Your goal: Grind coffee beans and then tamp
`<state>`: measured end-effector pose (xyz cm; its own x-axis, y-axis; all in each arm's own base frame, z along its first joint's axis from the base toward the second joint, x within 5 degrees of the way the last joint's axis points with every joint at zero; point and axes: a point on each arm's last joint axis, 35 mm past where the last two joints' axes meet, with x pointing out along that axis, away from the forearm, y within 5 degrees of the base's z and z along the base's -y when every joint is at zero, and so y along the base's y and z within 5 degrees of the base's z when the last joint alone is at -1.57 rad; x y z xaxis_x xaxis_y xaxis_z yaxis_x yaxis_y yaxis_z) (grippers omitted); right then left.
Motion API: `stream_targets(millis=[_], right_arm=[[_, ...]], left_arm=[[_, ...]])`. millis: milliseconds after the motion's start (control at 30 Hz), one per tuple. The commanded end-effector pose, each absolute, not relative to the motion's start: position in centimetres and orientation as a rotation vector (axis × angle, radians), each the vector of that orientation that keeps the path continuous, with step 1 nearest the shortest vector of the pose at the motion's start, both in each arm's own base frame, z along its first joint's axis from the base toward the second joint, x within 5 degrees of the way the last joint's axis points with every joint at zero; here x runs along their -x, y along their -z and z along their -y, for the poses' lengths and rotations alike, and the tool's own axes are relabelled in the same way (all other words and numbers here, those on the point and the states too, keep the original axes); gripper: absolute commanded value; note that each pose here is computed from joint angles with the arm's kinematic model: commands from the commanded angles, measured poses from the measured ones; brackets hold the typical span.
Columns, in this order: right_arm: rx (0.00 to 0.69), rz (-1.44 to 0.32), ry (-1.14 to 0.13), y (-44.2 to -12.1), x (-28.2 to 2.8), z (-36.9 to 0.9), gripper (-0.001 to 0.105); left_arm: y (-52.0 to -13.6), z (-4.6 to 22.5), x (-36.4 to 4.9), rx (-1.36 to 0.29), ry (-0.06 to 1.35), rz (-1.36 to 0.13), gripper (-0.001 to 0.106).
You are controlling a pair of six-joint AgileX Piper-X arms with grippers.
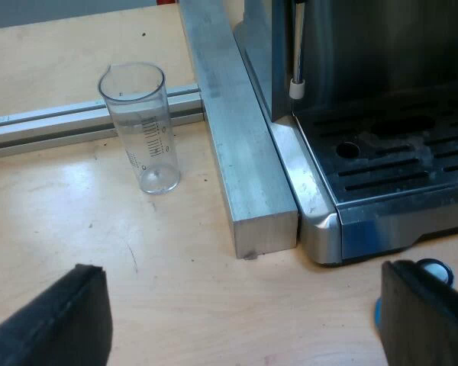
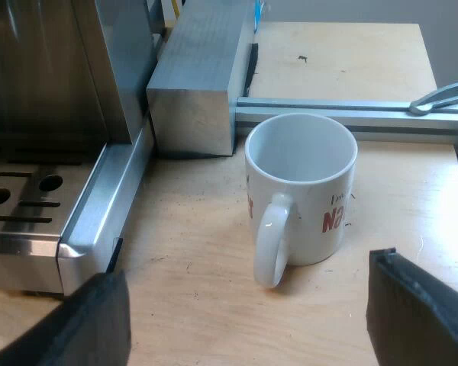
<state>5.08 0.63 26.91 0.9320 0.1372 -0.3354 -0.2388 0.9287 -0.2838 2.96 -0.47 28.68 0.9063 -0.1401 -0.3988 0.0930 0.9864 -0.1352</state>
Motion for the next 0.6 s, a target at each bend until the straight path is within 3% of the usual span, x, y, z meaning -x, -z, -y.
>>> stream_targets(millis=[33,600], right_arm=[[0.331,-0.313,-0.191,-27.18,-5.19,-0.61,0.066],[0.331,-0.313,-0.191,-27.08,-5.26,-0.61,0.066]], left_arm=[[-28.84,0.49,-3.22,0.114,0.118,-0.417,0.073],[-28.84,0.52,-3.24,0.115,0.126,-0.415,0.073]])
